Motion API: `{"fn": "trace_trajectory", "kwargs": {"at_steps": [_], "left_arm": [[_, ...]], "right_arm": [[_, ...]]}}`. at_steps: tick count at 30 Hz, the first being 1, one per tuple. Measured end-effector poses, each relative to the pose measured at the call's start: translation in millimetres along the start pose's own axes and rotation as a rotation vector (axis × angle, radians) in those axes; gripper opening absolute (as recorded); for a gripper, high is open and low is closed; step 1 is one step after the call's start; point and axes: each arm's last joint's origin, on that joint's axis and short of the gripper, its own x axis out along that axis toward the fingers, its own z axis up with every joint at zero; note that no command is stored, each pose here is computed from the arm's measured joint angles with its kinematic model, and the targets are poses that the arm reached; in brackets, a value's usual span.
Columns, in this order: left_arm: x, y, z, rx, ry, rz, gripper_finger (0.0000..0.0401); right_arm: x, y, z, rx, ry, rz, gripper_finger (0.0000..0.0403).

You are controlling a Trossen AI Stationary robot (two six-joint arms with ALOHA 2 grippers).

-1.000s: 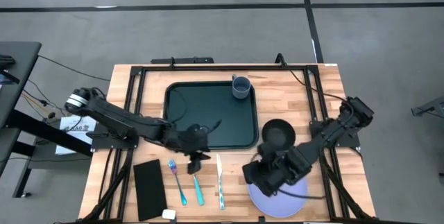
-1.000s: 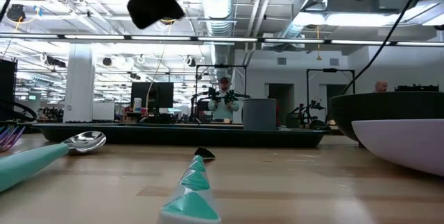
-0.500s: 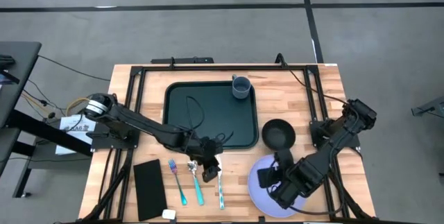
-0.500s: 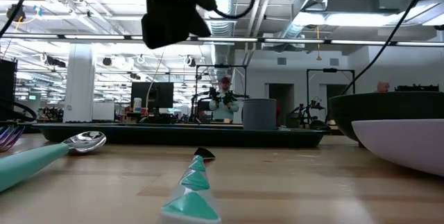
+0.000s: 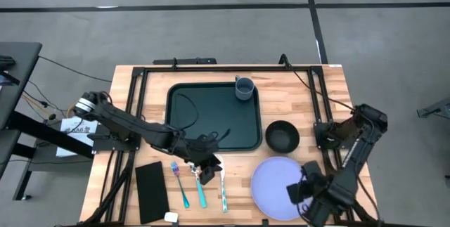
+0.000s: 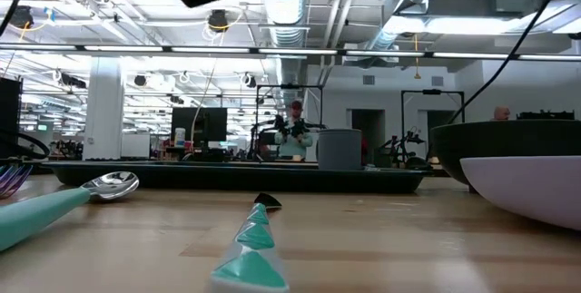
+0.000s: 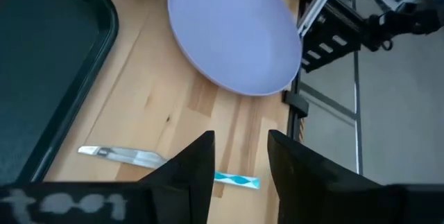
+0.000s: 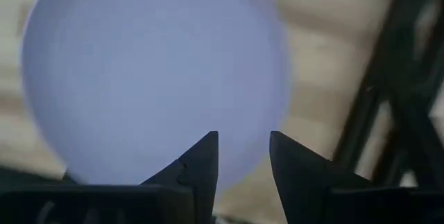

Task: Set up tray
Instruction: Put the purple plate on the green serving tray below the blue mug

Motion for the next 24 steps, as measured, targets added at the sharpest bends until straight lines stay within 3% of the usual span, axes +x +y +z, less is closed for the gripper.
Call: {"fn": "trace_trajectory", "kwargs": {"at_steps": [3,7,13,19,24], "left_arm": [[-5.6,-0.9,1.4,-0.019,-0.008,-0.007,0.0122],[-11.5,-2.4,3.4,-0.038,-0.021,-0.020,0.0122],[-11.5,-3.0,2.4,-0.057,-0.009,-0.030,0.0122],[-11.8,-6.3,-0.8,-0.053,-0.001,-0.039,0.0122],[-12.0,-7.9,-3.7,-0.082,0.001,-0.027,0.0122]], "right_arm": [[-0.6,4.9,-6.7,-0.026,0.029,0.133,0.0121],[-12.6,25.8,5.7,-0.167,0.010,0.366,0.0121],[-57.6,39.5,45.6,-0.471,-0.285,0.735,0.0121],[-97.1,-5.2,95.1,-0.516,-0.496,0.817,0.0120],[-93.0,-43.6,117.4,-0.516,-0.586,0.825,0.0120]]}}
